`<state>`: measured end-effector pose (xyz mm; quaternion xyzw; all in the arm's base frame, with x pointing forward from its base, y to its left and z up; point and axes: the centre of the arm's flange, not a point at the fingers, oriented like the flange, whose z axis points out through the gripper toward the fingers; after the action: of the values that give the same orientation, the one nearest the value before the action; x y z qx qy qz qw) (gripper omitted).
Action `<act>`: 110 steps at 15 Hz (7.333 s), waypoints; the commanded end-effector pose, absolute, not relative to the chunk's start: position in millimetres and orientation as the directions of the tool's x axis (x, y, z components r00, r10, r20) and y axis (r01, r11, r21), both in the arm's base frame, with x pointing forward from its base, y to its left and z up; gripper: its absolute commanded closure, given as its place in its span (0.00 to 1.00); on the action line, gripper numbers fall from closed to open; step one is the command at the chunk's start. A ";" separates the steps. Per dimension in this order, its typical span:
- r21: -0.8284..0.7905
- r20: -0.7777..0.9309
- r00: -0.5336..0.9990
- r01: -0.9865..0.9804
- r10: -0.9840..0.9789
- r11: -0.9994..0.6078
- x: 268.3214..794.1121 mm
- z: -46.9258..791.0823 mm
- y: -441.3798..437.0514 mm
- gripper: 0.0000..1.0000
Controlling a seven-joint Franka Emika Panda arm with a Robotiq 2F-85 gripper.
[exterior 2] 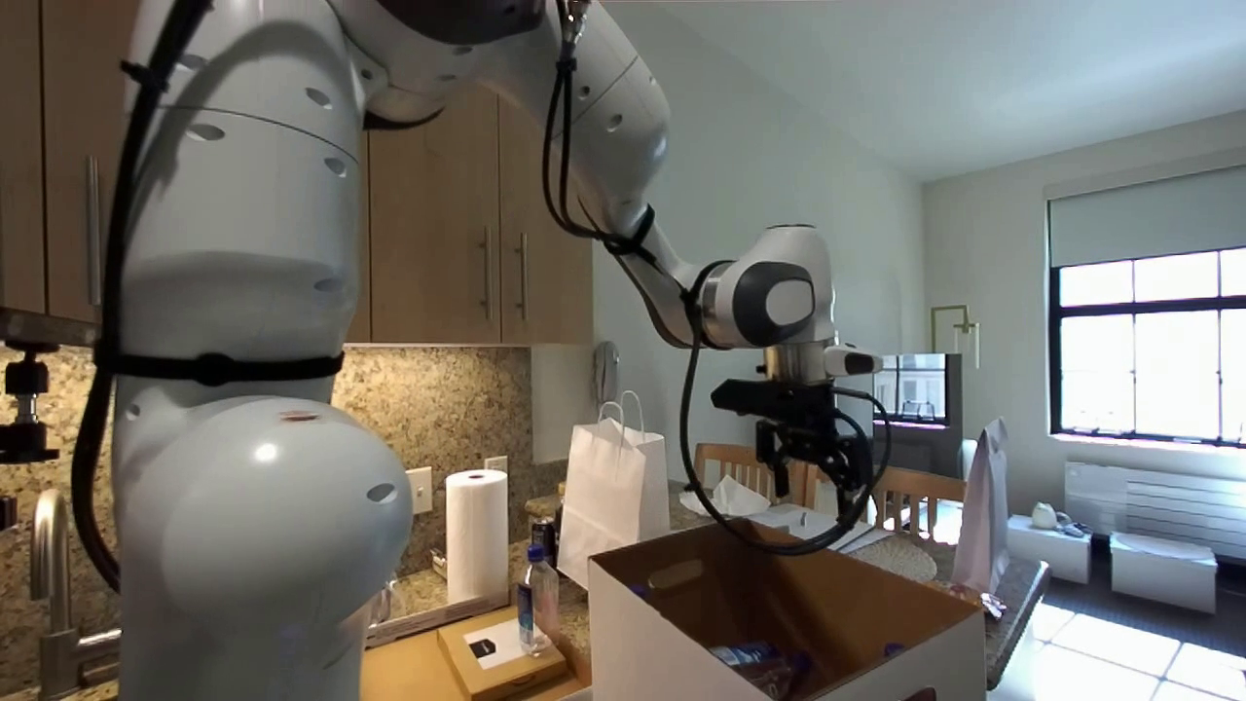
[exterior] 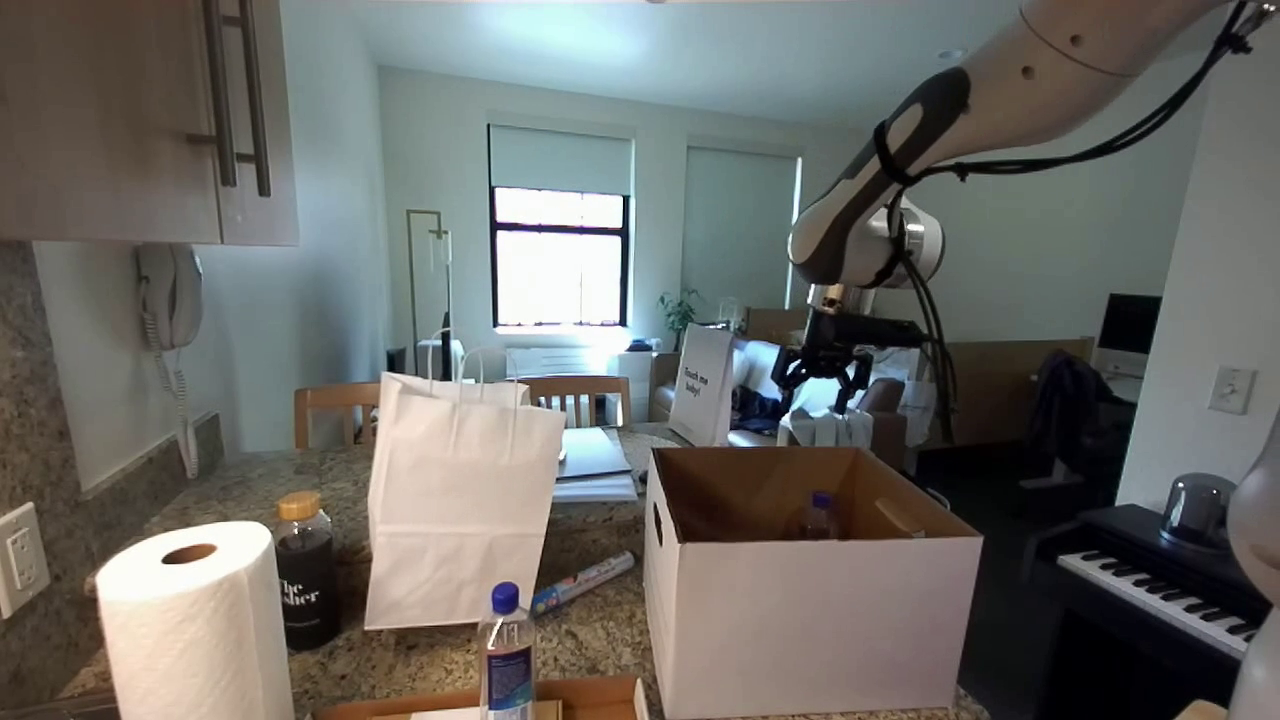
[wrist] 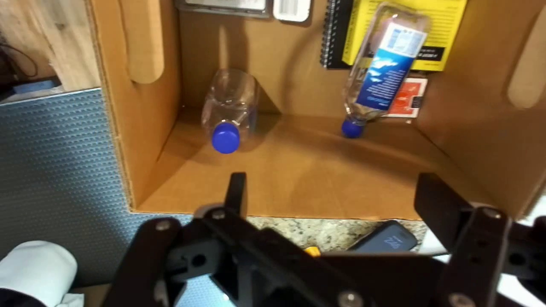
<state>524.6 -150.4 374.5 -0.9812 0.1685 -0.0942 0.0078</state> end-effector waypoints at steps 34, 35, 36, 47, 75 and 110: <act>0.302 -0.172 0.925 -0.277 -0.338 -0.912 612.7 202.9 -200.3 0.00; 0.331 -0.190 0.929 -0.244 -0.318 -0.912 614.5 195.1 -196.4 0.00; 0.343 -0.203 0.931 -0.221 -0.302 -0.913 616.5 188.9 -193.3 0.00; 0.292 -0.204 0.942 -0.201 -0.267 -0.935 626.9 175.0 -187.3 0.47; 0.008 -0.009 0.857 -0.514 -0.515 -0.857 646.4 229.3 -195.8 0.01; -0.029 0.246 0.887 -0.396 -0.390 -0.918 618.2 138.4 -64.5 0.00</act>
<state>624.7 -58.4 128.3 -0.9818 0.1696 -0.0802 -0.0281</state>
